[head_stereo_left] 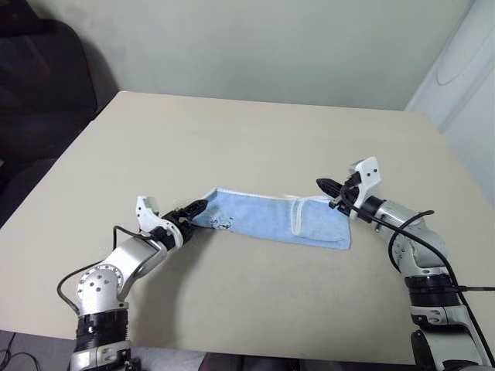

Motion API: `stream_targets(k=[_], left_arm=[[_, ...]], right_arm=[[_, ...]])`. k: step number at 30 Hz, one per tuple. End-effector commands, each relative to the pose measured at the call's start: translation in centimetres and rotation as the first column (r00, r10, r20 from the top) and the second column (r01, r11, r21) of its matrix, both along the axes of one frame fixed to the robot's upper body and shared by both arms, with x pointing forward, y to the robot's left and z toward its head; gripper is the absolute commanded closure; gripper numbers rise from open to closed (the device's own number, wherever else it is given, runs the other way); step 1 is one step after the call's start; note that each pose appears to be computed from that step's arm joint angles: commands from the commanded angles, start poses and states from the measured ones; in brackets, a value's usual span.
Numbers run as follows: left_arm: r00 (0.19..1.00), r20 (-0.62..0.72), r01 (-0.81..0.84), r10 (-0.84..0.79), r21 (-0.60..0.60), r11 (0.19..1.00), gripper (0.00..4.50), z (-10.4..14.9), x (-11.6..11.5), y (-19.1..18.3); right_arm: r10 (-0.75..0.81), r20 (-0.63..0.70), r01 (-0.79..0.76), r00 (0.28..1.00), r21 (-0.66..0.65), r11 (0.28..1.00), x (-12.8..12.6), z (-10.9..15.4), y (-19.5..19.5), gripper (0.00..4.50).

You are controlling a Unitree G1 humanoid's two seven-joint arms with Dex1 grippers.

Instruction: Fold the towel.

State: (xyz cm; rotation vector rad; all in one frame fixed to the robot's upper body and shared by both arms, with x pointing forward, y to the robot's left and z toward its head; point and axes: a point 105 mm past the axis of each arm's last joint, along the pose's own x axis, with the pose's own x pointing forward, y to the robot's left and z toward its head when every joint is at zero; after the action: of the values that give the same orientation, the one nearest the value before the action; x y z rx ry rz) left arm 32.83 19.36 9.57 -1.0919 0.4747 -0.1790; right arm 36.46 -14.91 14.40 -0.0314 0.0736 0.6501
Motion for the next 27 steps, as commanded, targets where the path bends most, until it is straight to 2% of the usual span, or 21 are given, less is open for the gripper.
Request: stream_targets(k=[1,5,6,11,15,18,22,27], left_arm=[[1.000,-0.001,0.007,-0.007,0.005,1.000,2.80,-0.2,0.0,-0.1],[1.000,0.005,0.006,-0.006,0.008,1.000,4.25,-0.2,-0.1,-0.1],[1.000,0.008,0.004,-0.004,0.007,1.000,4.48,-0.1,-0.2,-0.1],[0.998,0.061,0.000,-0.001,0.009,1.000,4.48,1.0,-0.2,0.3],[0.957,0.269,0.087,-0.113,0.107,0.990,4.48,5.7,-0.2,-1.0],[0.891,0.383,0.171,-0.243,0.213,0.962,4.48,8.9,-0.4,-3.4],[0.799,0.409,0.294,-0.441,0.374,0.880,4.48,10.4,-0.4,-7.4],[0.670,0.334,0.425,-0.663,0.559,0.712,4.48,9.9,-0.6,-11.8]], right_arm=[[-0.017,0.071,0.017,0.997,-0.005,1.000,0.0,1.8,-0.4,4.50],[-0.014,0.072,0.014,0.997,-0.005,1.000,0.1,1.9,-0.3,4.50],[-0.013,0.072,0.013,0.997,-0.005,1.000,0.1,1.9,-0.2,4.50],[-0.011,0.074,0.012,0.997,-0.003,1.000,0.1,1.9,-0.2,4.50],[-0.056,0.082,0.054,0.995,0.016,0.998,0.1,2.5,-1.6,4.50],[-0.102,0.087,0.099,0.991,0.037,0.994,0.2,3.0,-3.0,4.50],[-0.157,0.097,0.153,0.983,0.051,0.987,0.3,3.6,-4.4,4.50],[-0.212,0.111,0.206,0.971,0.059,0.977,0.2,4.1,-5.7,4.50]])
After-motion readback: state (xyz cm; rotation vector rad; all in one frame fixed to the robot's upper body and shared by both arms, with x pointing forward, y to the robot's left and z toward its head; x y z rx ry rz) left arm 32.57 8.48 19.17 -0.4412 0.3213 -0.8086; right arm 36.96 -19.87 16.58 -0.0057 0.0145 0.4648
